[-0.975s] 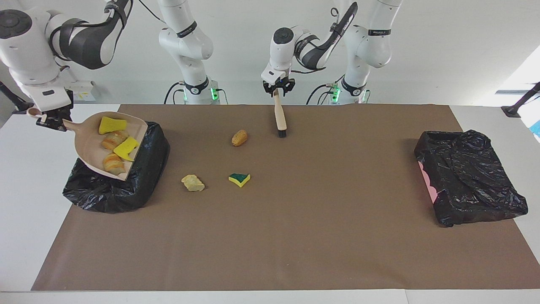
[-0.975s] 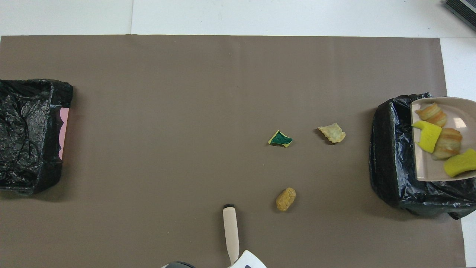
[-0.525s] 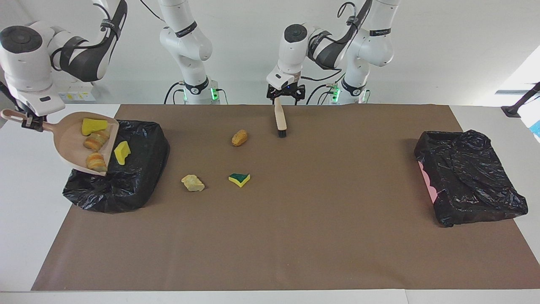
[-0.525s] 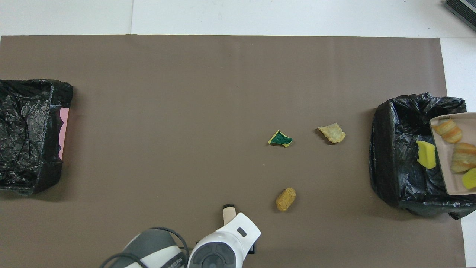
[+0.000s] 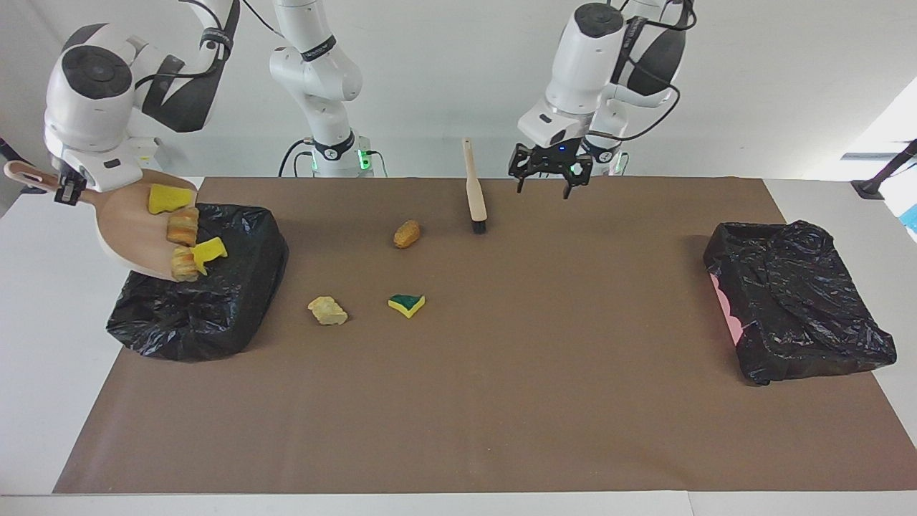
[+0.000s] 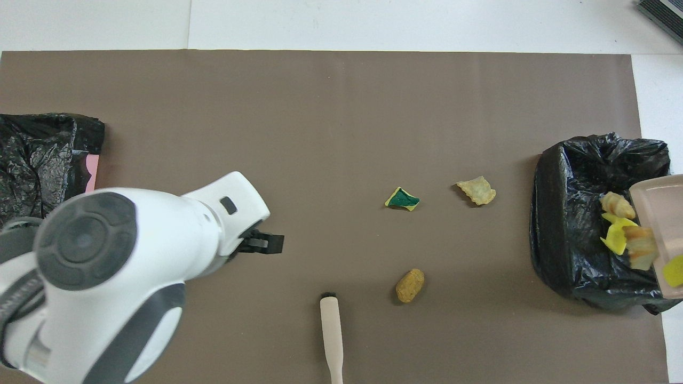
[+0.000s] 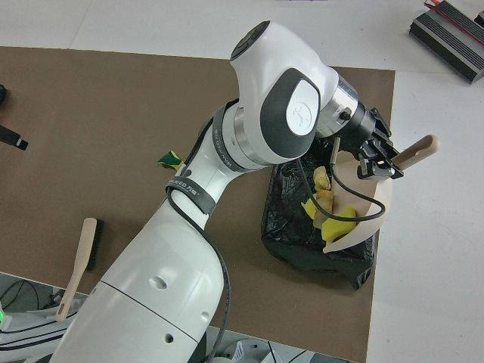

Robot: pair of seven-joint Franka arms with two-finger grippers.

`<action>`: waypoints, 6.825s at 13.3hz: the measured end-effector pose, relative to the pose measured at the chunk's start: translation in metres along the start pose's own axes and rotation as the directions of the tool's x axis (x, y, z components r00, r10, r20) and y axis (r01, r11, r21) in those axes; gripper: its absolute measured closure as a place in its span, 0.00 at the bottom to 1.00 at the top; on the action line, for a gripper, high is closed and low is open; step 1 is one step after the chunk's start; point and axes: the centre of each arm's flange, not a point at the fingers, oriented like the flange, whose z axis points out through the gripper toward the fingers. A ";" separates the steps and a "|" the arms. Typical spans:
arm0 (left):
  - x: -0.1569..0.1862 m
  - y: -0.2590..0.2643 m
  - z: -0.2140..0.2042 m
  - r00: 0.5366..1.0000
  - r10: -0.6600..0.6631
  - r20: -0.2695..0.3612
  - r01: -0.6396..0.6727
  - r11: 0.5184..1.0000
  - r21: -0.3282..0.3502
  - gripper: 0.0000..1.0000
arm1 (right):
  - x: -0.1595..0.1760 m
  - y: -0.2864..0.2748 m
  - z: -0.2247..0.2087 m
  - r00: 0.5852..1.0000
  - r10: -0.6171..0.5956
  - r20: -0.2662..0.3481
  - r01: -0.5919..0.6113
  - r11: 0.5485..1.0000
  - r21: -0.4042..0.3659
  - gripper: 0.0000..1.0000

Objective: Sweep and dump trash in bin

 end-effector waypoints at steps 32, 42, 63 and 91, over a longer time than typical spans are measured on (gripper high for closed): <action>0.033 -0.248 -0.144 0.998 0.058 0.023 -0.059 0.996 0.060 0.00 | 0.258 0.003 -0.198 0.280 0.902 -0.328 -0.695 0.426 0.580 0.69; 0.027 -0.247 -0.142 0.997 0.058 0.048 -0.060 0.997 0.055 0.00 | 0.461 0.049 -0.266 -0.066 0.989 -0.130 -0.692 0.049 0.720 0.69; 0.029 -0.227 -0.139 0.994 0.095 0.058 -0.098 0.994 0.049 0.00 | 0.502 0.024 -0.301 -0.123 0.992 -0.033 -0.693 -0.062 0.718 0.00; 0.057 0.171 0.226 0.999 -0.020 -0.031 0.022 0.997 0.075 0.00 | 0.635 -0.263 -0.214 0.178 0.984 0.024 -0.740 0.117 0.662 0.31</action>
